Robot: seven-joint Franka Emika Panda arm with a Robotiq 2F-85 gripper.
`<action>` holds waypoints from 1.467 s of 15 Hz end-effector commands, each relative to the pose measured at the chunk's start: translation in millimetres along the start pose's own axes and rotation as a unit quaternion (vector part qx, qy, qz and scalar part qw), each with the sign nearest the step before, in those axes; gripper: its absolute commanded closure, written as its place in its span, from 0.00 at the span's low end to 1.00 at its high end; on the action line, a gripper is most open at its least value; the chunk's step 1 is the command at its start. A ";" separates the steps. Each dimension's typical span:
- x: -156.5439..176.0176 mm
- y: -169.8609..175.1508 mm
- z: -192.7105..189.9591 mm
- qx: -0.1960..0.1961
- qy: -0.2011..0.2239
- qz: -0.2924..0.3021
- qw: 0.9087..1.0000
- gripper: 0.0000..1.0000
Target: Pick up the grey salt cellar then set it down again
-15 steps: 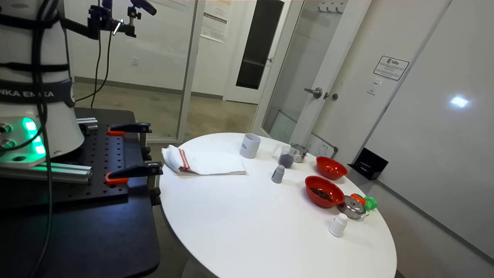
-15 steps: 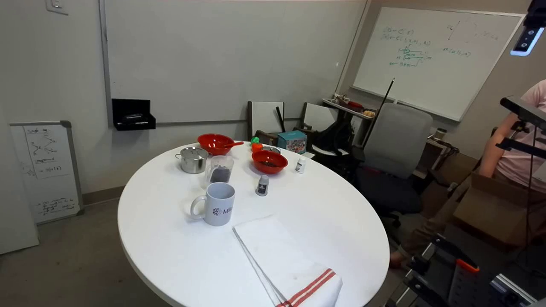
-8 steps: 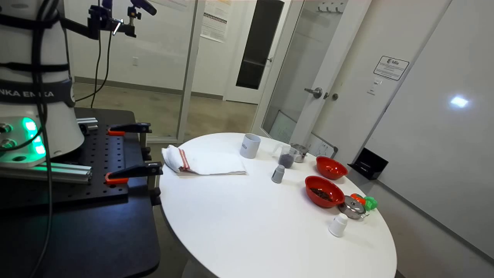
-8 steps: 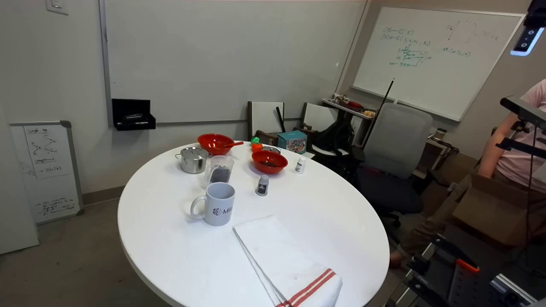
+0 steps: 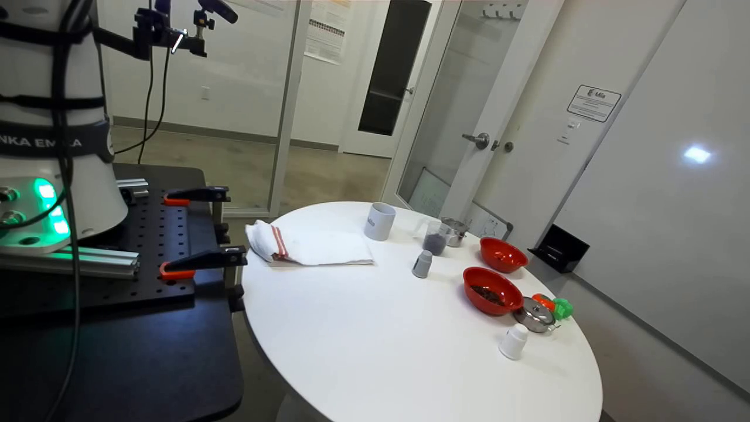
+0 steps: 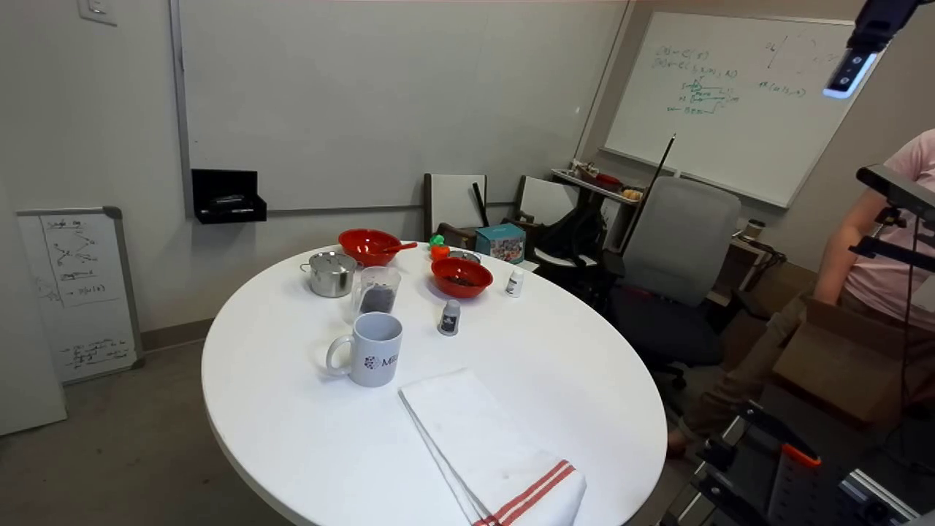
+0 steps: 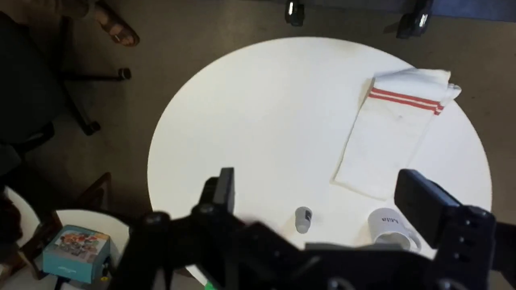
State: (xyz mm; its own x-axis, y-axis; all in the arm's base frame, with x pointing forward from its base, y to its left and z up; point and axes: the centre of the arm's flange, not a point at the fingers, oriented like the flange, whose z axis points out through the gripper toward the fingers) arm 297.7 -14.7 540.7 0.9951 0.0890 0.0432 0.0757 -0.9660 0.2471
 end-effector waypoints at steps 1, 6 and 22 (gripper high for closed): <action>22.6 2.6 20.4 0.020 0.020 -0.028 0.999 0.00; 52.2 5.4 48.5 0.032 0.000 -0.049 0.998 0.00; 106.5 -19.2 106.7 0.050 -0.018 -0.075 0.996 0.00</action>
State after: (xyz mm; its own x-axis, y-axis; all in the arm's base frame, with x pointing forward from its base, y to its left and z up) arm 403.9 -12.5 437.9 0.9682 0.2445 -0.0519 0.2497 -0.9561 0.1535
